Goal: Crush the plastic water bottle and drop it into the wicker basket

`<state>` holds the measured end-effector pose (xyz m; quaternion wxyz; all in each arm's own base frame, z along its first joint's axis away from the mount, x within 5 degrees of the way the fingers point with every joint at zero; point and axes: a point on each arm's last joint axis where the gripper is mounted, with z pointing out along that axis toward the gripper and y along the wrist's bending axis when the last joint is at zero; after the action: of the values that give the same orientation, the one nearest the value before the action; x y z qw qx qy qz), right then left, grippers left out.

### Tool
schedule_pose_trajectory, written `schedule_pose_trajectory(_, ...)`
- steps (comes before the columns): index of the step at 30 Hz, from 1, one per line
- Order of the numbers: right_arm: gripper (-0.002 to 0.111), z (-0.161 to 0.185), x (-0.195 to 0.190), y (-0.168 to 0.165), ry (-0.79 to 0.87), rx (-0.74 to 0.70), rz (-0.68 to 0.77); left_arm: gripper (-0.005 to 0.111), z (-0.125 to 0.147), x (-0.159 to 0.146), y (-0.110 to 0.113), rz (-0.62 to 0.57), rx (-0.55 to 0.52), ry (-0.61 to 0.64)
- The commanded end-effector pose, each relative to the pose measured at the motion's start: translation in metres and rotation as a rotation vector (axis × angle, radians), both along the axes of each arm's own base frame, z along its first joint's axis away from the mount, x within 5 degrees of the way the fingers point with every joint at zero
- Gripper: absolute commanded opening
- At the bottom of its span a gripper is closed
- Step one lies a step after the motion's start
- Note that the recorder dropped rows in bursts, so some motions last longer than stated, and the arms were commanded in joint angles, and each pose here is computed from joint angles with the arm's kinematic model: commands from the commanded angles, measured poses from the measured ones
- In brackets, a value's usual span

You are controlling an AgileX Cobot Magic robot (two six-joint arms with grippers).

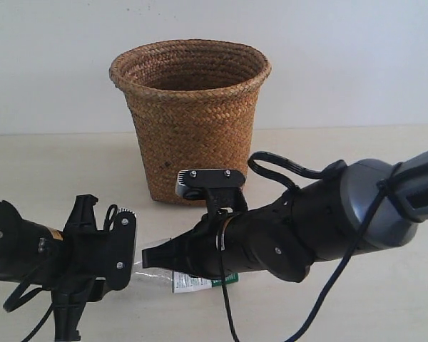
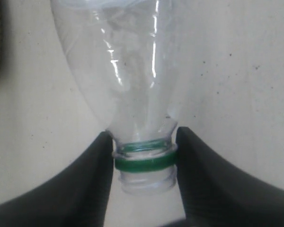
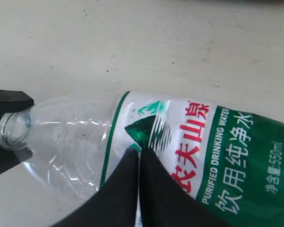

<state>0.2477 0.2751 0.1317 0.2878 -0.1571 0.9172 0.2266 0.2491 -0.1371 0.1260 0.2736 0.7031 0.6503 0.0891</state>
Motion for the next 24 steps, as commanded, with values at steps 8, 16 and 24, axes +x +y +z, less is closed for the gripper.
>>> schedule_pose_trajectory(8,0.001,-0.051,-0.006,-0.007,0.147,-0.149,-0.012,0.004,0.002,-0.001,-0.003,-0.015,0.0,-0.007)
schedule_pose_trajectory(16,0.001,-0.05,-0.006,-0.007,0.148,-0.145,-0.016,0.004,0.002,-0.001,-0.003,-0.015,0.0,-0.009)
schedule_pose_trajectory(24,0.001,0.008,-0.007,-0.008,0.06,-0.061,-0.003,0.004,0.002,-0.001,-0.003,-0.014,0.0,-0.011)
